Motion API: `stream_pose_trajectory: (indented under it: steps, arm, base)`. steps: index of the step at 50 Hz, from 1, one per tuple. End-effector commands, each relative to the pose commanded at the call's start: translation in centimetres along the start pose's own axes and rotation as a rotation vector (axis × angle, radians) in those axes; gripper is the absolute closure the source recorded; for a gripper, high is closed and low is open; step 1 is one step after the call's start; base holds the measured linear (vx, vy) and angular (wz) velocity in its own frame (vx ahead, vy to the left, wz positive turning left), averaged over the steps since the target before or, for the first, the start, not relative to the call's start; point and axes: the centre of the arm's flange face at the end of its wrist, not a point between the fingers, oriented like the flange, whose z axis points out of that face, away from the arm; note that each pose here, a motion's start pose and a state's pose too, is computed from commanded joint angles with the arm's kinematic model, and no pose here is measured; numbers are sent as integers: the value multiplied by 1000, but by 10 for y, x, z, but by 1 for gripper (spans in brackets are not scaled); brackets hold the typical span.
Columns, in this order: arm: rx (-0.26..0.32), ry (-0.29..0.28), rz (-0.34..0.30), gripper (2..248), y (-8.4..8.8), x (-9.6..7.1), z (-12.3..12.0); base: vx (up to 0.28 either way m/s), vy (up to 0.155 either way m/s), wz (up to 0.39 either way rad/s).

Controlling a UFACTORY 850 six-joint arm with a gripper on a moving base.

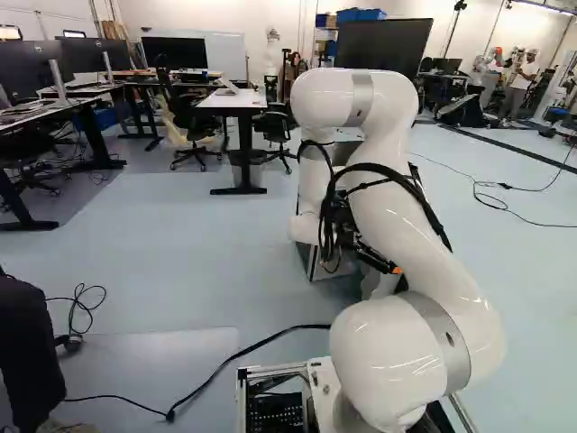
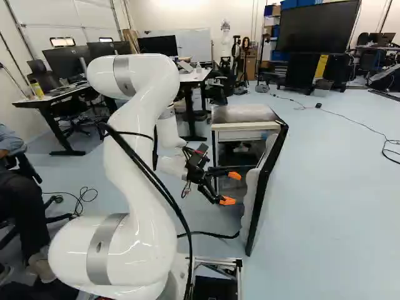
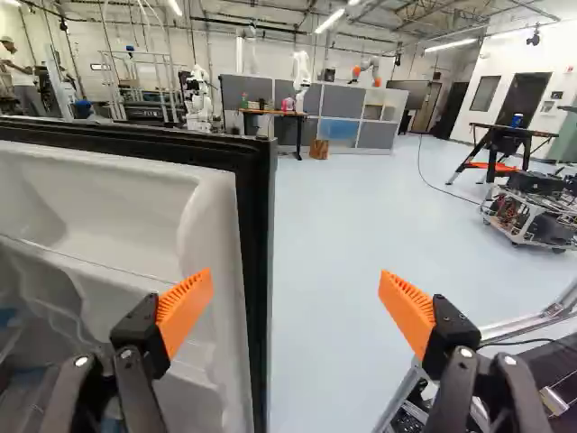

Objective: Open the fridge door

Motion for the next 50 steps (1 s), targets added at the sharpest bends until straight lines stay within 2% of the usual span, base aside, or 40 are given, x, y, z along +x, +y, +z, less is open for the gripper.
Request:
stream_pose_trajectory:
  steps: [22, 37, 50]
  arm:
    - [36, 22, 30, 3, -14, 4, -18]
    - [34, 21, 80, 3, -37, 11, -24]
    - [8, 6, 138, 3, -65, 18, -20]
  base:
    - [0, 0, 0]
    - [0, 0, 0]
    - [0, 0, 0]
